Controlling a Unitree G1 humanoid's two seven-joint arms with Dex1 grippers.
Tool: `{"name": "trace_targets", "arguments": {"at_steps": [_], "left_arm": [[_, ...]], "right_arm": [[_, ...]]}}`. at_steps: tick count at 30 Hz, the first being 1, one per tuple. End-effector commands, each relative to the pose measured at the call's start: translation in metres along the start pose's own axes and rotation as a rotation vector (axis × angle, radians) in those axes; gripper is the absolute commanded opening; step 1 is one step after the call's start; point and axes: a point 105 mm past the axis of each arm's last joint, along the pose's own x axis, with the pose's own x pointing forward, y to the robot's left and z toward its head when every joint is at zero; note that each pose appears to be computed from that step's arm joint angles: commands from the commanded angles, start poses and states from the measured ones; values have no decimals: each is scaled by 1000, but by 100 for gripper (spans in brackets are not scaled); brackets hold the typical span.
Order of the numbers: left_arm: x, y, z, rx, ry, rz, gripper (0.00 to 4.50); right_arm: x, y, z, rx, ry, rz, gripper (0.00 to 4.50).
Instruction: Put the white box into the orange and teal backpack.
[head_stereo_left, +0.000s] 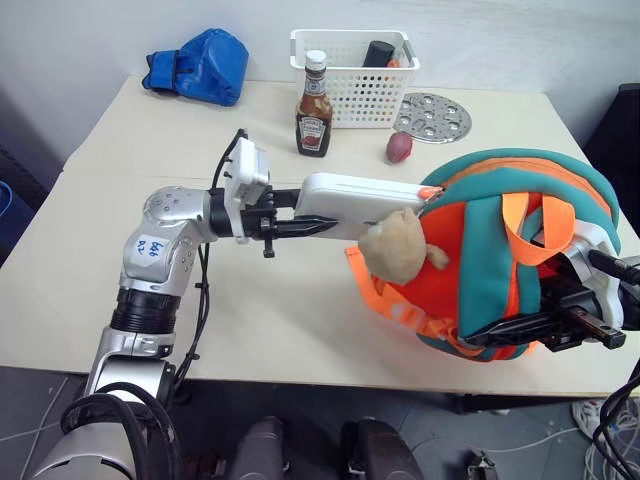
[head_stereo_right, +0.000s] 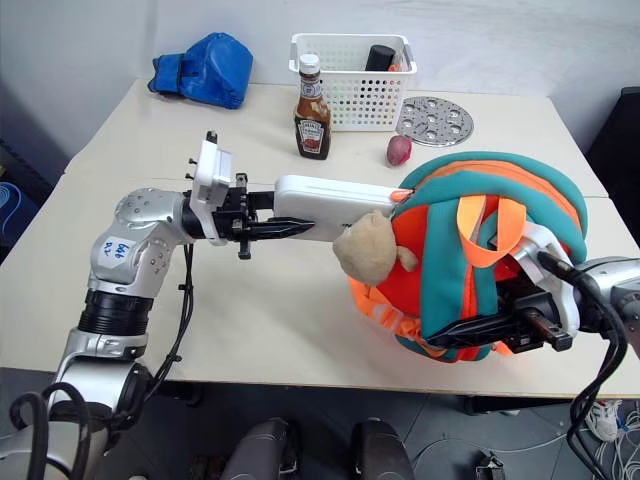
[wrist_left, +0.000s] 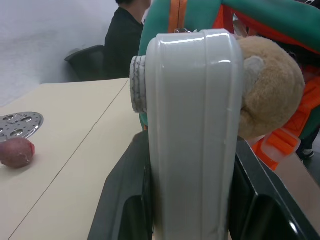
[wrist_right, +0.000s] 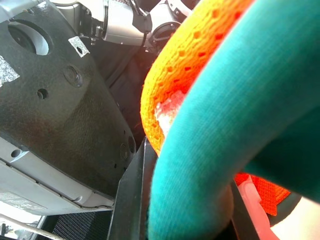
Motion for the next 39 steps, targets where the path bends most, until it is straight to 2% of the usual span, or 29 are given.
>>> {"name": "trace_targets", "arguments": {"at_steps": [1, 5, 13, 21, 27, 29, 30, 32, 37, 38, 39], "left_arm": [[6, -4, -4, -13, 23, -44, 134], [35, -8, -12, -25, 42, -119, 134], [70, -6, -12, -67, 1, -179, 134], [110, -15, -35, -95, 98, -287, 134], [132, -17, -39, -107, 115, -297, 134], [130, -15, -37, -115, 105, -297, 207], [129, -14, -36, -119, 101, -297, 225], [116, -12, -27, -128, 78, -306, 296], [98, -11, -15, -132, 63, -311, 429], [97, -11, -15, -116, 77, -308, 449], [95, -12, -16, -94, 93, -302, 449]], "right_arm": [[1, 9, 7, -28, -17, 72, 1], [5, 8, 8, -42, -20, 83, 1], [10, 10, 4, -60, -5, 96, 1], [17, 10, 4, -94, -6, 97, 1], [21, 4, 7, -118, -33, 72, 1], [21, 0, 9, -121, -44, 55, 0], [21, -1, 10, -122, -47, 49, 0], [18, -6, 11, -124, -60, 24, 0], [16, -14, 14, -129, -84, -12, 0], [16, -16, 13, -132, -87, -18, 0], [17, -17, 13, -134, -89, -20, 0]]}}
